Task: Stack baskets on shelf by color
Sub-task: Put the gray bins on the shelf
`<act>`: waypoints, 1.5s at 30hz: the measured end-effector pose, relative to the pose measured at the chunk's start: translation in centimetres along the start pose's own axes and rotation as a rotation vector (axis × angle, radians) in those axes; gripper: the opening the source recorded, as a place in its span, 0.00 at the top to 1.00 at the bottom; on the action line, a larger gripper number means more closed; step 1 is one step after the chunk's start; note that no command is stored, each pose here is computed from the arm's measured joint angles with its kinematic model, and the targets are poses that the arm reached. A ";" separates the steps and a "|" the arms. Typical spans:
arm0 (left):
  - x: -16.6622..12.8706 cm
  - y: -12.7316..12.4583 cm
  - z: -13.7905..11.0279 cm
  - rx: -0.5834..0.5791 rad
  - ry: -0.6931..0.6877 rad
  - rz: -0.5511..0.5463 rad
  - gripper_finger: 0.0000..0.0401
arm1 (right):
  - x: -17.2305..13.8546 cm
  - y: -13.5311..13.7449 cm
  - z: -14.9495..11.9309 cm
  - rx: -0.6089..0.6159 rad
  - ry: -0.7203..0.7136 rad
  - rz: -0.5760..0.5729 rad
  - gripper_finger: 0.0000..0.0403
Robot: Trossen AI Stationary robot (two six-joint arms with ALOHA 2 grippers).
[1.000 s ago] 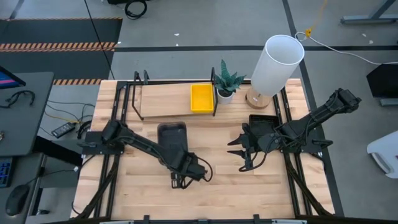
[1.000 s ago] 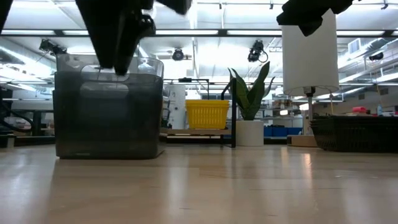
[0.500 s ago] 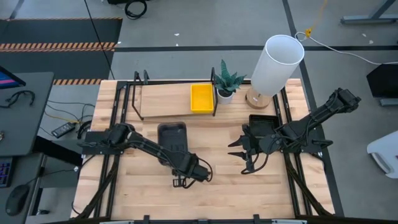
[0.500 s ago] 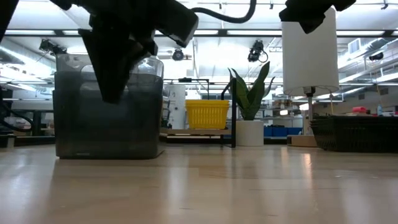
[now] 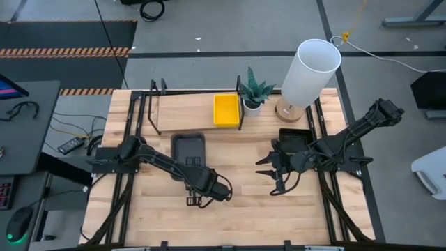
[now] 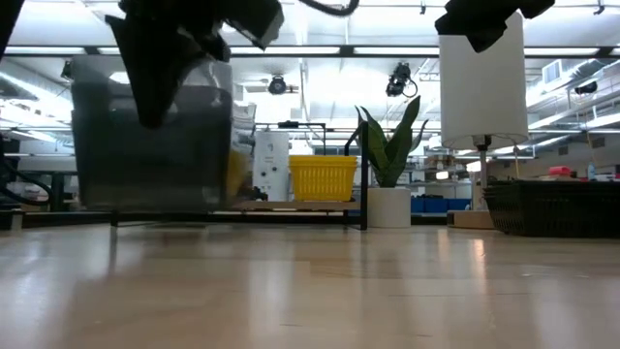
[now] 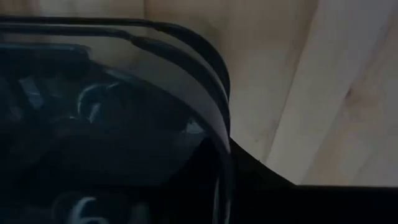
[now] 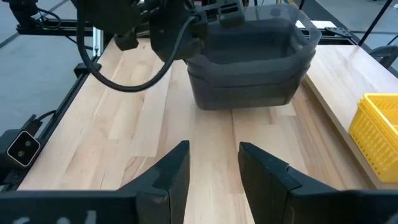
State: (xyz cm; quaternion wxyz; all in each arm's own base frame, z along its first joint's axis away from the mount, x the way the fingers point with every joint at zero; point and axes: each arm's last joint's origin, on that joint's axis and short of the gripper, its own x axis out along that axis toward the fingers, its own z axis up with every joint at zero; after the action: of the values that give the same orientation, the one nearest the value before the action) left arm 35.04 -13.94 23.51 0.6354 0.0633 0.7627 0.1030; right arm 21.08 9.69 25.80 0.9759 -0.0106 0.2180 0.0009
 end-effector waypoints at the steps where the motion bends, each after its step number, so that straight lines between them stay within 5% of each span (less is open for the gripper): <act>1: -0.1 0.1 -0.1 -0.003 -0.009 0.007 0.97 | 0.0 0.0 0.0 0.000 0.001 0.000 0.65; 10: -1.3 3.1 0.0 0.018 -0.062 0.028 0.97 | 0.0 0.0 0.0 0.001 0.001 0.000 0.65; 28: 0.5 18.7 1.7 -0.017 -0.013 -0.025 0.97 | -0.1 0.1 0.0 0.008 0.001 0.006 0.65; 35: 1.7 23.4 2.2 -0.047 -0.092 -0.031 0.97 | -0.1 0.2 0.0 0.023 0.001 0.008 0.65; 45: 2.2 25.1 2.2 -0.068 -0.116 -0.049 0.97 | -0.4 0.9 -0.2 0.016 -0.003 0.021 0.65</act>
State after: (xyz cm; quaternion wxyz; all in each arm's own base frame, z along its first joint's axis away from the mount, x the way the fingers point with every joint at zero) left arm 35.93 11.10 27.01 0.6828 0.0288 0.7218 0.1092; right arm 20.64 10.55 25.81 0.9762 -0.0006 0.2164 0.0097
